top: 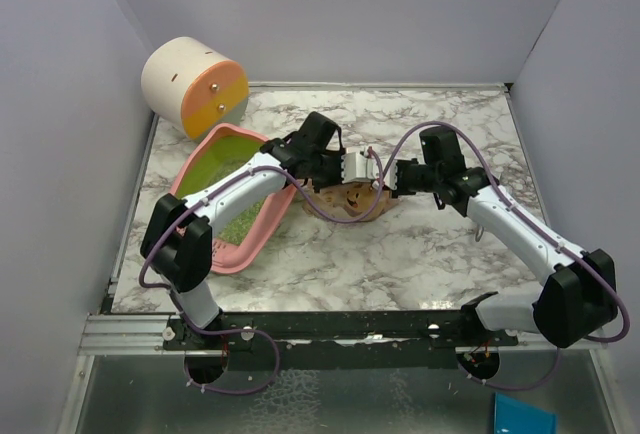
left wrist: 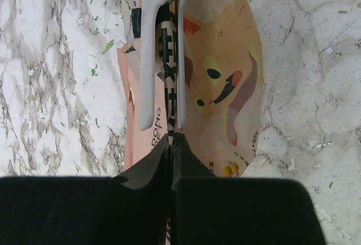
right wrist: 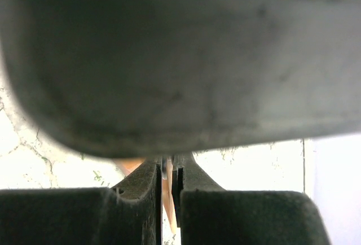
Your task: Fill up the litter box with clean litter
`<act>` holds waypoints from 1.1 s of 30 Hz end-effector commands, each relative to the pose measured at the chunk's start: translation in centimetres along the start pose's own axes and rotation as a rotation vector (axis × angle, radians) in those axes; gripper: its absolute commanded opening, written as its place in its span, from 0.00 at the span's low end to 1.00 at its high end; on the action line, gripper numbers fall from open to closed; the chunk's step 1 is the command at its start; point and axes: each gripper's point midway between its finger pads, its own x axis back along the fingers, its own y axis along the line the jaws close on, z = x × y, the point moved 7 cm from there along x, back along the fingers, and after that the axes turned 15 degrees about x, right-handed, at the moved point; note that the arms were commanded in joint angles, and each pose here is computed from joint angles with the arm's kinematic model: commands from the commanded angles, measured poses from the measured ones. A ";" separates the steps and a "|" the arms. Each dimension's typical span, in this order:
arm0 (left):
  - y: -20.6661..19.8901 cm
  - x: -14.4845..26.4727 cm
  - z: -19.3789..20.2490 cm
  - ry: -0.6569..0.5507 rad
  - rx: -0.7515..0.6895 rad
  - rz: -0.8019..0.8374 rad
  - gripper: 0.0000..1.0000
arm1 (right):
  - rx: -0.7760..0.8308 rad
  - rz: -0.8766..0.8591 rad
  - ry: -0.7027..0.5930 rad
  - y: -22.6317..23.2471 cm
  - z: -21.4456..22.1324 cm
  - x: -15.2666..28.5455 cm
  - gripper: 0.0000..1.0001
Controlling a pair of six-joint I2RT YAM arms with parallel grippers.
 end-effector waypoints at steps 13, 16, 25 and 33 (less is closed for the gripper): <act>-0.9 4.1 -6.8 -0.350 0.017 0.004 0.17 | -0.084 -0.106 0.224 3.8 2.8 0.5 0.01; -0.9 5.9 -6.2 -0.411 0.054 -0.021 0.21 | -0.082 -0.111 0.226 3.6 2.8 0.6 0.01; -1.6 9.0 -4.5 -0.504 0.117 -0.071 0.25 | -0.086 -0.115 0.216 3.7 2.7 0.6 0.01; -1.8 9.8 -4.0 -0.533 0.152 -0.076 0.26 | -0.067 -0.135 0.188 2.5 2.4 0.1 0.01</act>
